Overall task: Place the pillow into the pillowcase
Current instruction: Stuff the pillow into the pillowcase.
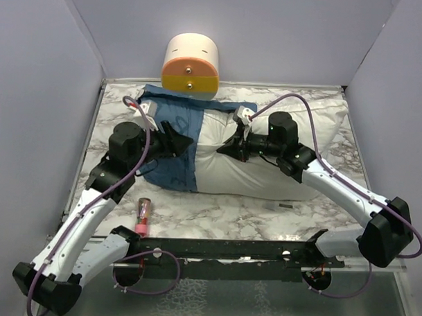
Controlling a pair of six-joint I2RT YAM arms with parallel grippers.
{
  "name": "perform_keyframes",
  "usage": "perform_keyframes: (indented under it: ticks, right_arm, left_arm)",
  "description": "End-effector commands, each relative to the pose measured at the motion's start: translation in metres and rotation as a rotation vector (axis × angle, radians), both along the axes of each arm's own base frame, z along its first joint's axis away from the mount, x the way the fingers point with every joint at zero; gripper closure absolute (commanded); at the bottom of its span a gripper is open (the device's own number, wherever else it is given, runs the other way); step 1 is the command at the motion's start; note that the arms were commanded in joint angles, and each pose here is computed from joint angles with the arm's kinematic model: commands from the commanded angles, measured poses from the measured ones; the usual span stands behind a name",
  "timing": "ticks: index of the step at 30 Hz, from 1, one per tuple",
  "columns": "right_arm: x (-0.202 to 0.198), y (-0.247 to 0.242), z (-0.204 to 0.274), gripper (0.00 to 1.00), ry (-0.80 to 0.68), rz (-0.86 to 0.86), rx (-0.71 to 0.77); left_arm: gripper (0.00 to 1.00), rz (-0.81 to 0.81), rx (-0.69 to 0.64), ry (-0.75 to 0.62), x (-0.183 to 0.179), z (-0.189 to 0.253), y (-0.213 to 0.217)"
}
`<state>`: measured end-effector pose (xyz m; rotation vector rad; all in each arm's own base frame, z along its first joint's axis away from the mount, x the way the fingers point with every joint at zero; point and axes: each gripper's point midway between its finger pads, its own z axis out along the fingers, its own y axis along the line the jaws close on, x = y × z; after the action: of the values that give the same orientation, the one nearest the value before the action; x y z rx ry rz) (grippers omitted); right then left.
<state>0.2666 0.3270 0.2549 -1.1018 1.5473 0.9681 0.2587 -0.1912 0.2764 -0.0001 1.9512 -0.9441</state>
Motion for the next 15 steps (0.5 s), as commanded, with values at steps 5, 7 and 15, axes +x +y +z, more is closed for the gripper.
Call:
perform_keyframes:
  ticks: [5, 7, 15]
  right_arm:
    - [-0.021, 0.005, -0.023, 0.99, 0.109, 0.032, -0.008]
    - [-0.021, 0.007, -0.025, 0.99, 0.121, 0.031, -0.005]
    - [-0.017, 0.006, -0.033, 0.99, 0.151, 0.0, -0.013]
  left_arm:
    - [0.41, 0.151, 0.079, -0.079, 0.008, 0.102, 0.031]
    - [0.39, 0.167, 0.138, -0.026, 0.018, 0.106, 0.032]
    - [0.37, 0.186, 0.379, 0.037, 0.04, 0.081, 0.002]
